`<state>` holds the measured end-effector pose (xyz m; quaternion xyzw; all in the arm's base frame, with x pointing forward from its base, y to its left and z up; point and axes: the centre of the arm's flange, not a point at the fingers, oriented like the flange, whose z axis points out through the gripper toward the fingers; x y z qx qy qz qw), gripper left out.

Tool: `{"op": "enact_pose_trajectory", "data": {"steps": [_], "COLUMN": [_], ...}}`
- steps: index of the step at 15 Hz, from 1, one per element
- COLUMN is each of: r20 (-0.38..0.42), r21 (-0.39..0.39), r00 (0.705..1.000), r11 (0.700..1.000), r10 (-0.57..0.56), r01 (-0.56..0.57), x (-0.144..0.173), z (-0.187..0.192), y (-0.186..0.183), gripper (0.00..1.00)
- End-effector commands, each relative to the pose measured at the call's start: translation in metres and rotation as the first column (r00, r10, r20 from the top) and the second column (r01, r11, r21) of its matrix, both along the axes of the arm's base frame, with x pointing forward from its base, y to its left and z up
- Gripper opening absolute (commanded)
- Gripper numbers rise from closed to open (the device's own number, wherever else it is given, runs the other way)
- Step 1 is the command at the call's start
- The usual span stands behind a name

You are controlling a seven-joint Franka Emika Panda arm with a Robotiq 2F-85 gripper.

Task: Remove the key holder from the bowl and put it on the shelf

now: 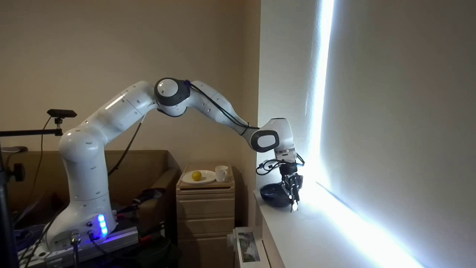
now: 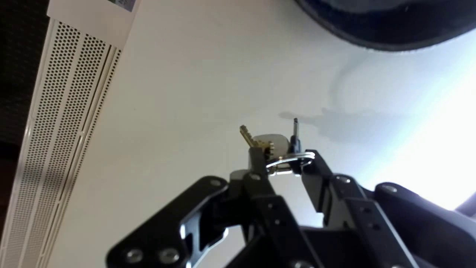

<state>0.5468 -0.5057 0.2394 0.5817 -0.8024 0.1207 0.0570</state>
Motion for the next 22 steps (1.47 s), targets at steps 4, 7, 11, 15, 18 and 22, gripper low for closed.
{"op": "enact_pose_trajectory", "data": {"steps": [4,7,11,15,18,22], "r20": [-0.105,-0.152,-0.211,-0.252,-0.264,-0.307], "r21": [0.052,0.090,0.137,0.151,0.169,0.195], "r00": [0.977,0.960,0.943,0.931,0.927,0.913], "r11": [0.980,0.964,0.947,0.940,0.934,0.921], "r10": [-0.185,-0.236,-0.259,-0.263,-0.265,-0.269], "r01": [0.191,0.251,0.291,0.306,0.315,0.337], "x": [0.035,0.040,0.039,0.033,0.027,0.009], "z": [-0.040,-0.055,-0.060,-0.070,-0.074,-0.093], "y": [-0.043,-0.050,-0.054,-0.059,-0.062,-0.072], "gripper": [0.08,0.08,0.08,0.08,0.57,0.84]}}
